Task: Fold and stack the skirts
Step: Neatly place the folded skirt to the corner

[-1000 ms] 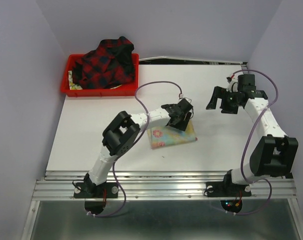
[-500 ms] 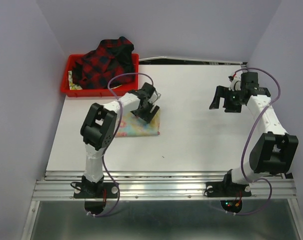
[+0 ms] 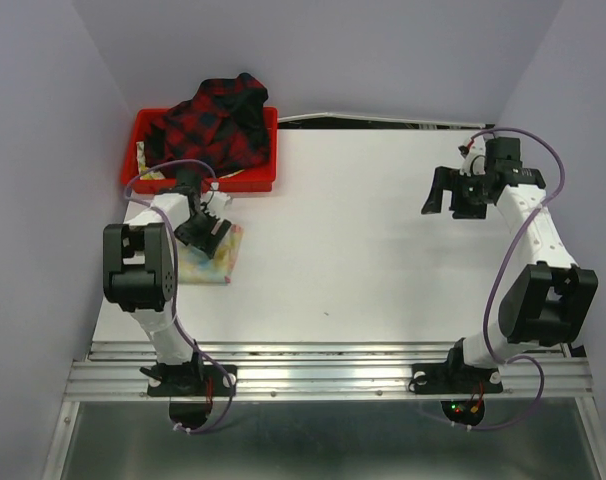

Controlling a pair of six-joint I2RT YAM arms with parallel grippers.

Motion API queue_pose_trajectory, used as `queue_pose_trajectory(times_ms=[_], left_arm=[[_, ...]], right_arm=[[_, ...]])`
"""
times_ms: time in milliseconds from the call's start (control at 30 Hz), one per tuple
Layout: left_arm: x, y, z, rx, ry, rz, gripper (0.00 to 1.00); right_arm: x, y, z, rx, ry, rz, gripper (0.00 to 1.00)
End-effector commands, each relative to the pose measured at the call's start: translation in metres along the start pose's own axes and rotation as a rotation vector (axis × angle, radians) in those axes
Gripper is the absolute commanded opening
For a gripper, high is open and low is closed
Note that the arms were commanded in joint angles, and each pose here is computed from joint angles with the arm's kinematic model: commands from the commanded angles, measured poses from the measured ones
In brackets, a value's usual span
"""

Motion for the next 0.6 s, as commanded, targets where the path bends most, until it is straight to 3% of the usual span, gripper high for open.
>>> queue_pose_trajectory(times_ms=[0,267,400,567], left_arm=[[0.046,-0.011,-0.015,0.03,-0.036,0.072,0.89],[0.091,-0.014,0.009,-0.03,0.065,0.105,0.88],[0.097,-0.009,0.016,-0.053,0.05,0.107,0.88],[0.096,0.028,0.028,-0.107,-0.034,0.156,0.88]], right_arm=[[0.0,0.01,0.018,-0.046,0.022,0.005,1.0],[0.001,0.016,0.022,-0.057,0.026,-0.005,1.0],[0.001,0.02,0.022,-0.062,0.036,-0.009,1.0],[0.002,0.023,0.024,-0.072,0.045,-0.01,1.0]])
Point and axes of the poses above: each gripper's point midway between its finger pads, its own y axis back along the fingers, its own x axis along the line the jaws close on, z = x × y, the point moved 5 cm from there along y, back along the fingers, and after that the axes turned 12 degrees about y, right-handed, at the moved point
